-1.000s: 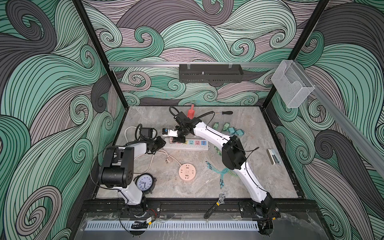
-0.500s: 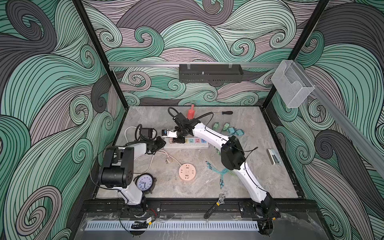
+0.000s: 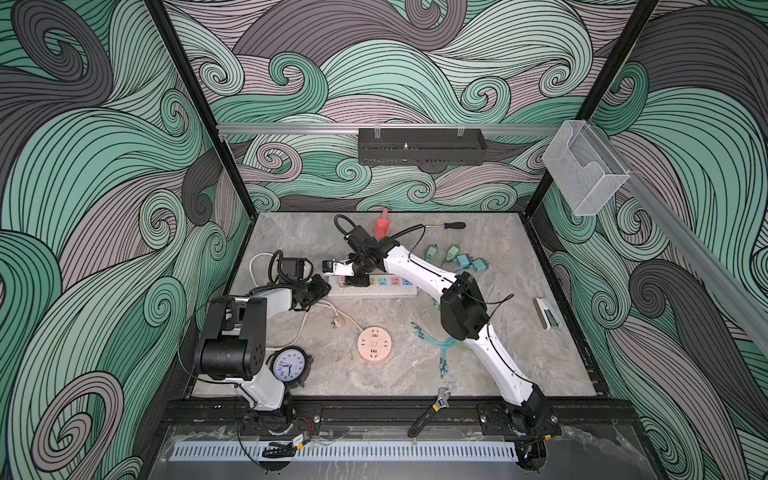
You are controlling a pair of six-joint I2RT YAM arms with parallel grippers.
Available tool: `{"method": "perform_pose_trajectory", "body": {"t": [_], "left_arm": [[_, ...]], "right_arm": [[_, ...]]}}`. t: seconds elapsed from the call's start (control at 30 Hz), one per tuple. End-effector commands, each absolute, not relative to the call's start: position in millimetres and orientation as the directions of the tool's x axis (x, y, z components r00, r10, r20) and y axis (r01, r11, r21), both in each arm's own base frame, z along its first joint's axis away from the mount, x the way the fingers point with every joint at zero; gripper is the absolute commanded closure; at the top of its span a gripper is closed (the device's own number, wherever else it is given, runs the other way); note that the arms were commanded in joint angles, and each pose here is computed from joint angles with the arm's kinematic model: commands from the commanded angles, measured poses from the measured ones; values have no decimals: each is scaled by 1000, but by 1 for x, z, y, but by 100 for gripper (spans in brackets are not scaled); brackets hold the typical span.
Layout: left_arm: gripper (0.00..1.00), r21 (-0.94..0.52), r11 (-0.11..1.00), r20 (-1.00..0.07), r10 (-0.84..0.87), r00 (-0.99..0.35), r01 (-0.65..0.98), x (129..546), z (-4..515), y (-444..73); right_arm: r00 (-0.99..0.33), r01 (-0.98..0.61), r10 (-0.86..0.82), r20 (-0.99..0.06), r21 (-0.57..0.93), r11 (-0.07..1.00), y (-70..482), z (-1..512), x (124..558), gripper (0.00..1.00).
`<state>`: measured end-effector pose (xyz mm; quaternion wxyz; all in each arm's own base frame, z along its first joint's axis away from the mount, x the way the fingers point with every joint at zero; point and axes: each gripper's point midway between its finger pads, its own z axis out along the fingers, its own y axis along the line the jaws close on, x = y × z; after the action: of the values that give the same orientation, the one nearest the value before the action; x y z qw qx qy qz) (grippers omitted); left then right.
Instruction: Insert the plug
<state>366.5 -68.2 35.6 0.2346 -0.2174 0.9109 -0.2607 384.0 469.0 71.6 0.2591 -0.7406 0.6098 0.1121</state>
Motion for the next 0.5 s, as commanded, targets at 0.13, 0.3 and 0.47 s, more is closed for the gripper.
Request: {"method": "perform_pose_trajectory", "body": {"t": [0.13,0.3,0.47], "left_arm": [[69,-611,726,-291,-576,-764,-316,345,53,-66],[67,-591,738,-321,-587,-743,-327,339,68,-59],[65,-593,730,-315,-598,-737,-338,330,74,-58]], "right_arm": [[179,-980,-950,-258,-128,-150,423,-14,377,100],[158,-985,-949,-272,-114,-132,425,-12,375,100],[139,-987,-945,-296,-119,-108,428,0,376,100]]}}
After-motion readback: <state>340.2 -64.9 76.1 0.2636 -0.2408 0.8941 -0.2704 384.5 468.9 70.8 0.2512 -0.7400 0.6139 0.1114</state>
